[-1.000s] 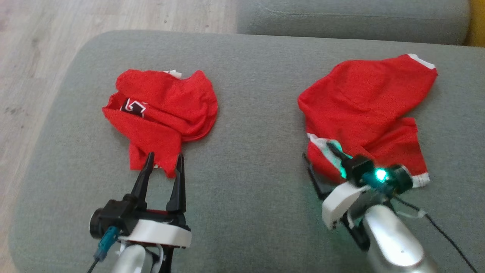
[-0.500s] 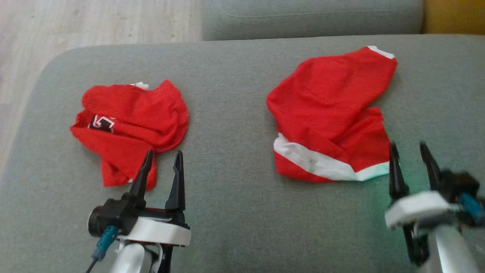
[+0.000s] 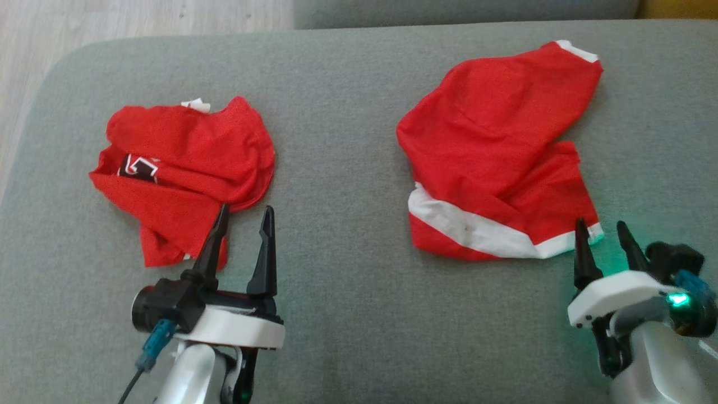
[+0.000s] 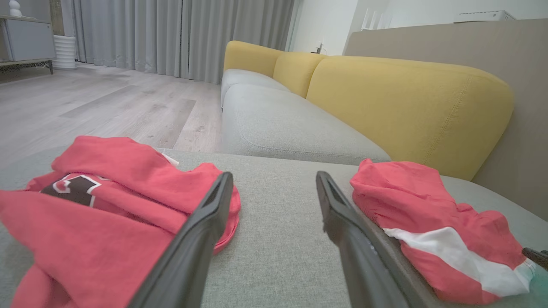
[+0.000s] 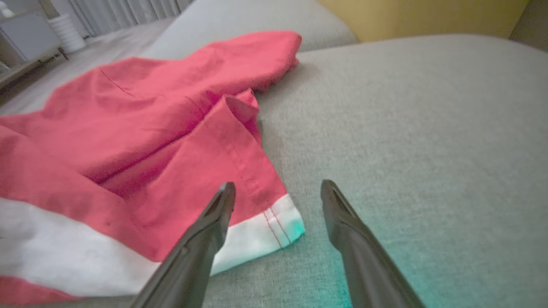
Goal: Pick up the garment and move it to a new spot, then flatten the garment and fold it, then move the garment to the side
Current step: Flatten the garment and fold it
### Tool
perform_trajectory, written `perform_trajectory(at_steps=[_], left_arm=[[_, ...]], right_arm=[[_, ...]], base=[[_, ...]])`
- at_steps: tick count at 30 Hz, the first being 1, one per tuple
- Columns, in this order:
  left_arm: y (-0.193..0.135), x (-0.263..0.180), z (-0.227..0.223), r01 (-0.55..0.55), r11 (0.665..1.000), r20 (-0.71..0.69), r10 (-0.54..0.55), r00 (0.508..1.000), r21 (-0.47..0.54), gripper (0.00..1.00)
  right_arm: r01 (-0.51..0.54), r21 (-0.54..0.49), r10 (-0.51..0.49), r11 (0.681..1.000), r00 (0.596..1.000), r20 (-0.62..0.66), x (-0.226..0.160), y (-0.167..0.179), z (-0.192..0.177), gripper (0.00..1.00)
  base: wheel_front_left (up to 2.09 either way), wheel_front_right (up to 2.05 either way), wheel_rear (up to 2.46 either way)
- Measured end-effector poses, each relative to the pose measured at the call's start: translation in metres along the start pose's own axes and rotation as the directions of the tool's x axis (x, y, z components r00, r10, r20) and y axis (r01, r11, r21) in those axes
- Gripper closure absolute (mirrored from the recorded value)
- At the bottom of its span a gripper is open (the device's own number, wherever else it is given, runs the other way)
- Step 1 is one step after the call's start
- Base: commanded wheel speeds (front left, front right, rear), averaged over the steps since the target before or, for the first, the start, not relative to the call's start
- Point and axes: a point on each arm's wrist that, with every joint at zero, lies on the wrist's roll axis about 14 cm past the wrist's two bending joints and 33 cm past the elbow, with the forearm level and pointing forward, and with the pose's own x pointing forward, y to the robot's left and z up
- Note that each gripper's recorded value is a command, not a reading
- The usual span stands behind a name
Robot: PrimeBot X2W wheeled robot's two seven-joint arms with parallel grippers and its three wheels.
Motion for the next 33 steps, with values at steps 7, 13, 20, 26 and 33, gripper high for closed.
perform_trajectory(at_steps=[7, 13, 20, 26, 33], left_arm=[[0.009, -0.003, -0.005, -0.028, 1.000, -0.015, 0.028, 0.999, -0.001, 0.00], [0.006, -0.001, -0.003, -0.019, 1.000, -0.010, 0.019, 1.000, 0.002, 0.00], [-0.009, 0.004, 0.001, 0.026, 1.000, 0.004, -0.026, 1.000, 0.006, 0.00], [-0.016, 0.006, 0.003, 0.047, 0.999, 0.009, -0.048, 0.999, 0.005, 0.00], [-0.016, 0.006, 0.001, 0.048, 0.999, 0.005, -0.048, 0.999, 0.005, 0.00]], right_arm=[[-0.016, -0.070, 0.006, 0.997, 0.989, -0.145, 0.016, 0.005, -0.025, 0.43], [0.031, -0.060, -0.037, 0.998, 0.993, -0.111, 0.015, -0.009, -0.015, 1.00], [0.281, -0.047, -0.279, 0.959, 0.960, 0.035, -0.011, -0.092, 0.028, 1.00], [0.444, -0.052, -0.443, 0.894, 0.896, 0.025, -0.043, -0.147, 0.031, 1.00], [0.482, -0.110, -0.486, 0.870, 0.874, -0.014, -0.053, -0.160, 0.021, 0.00]], base=[[0.00, 0.00, 0.00], [0.00, 0.00, 0.00], [0.00, 0.00, 0.00], [0.00, 0.00, 0.00], [0.00, 0.00, 0.00]])
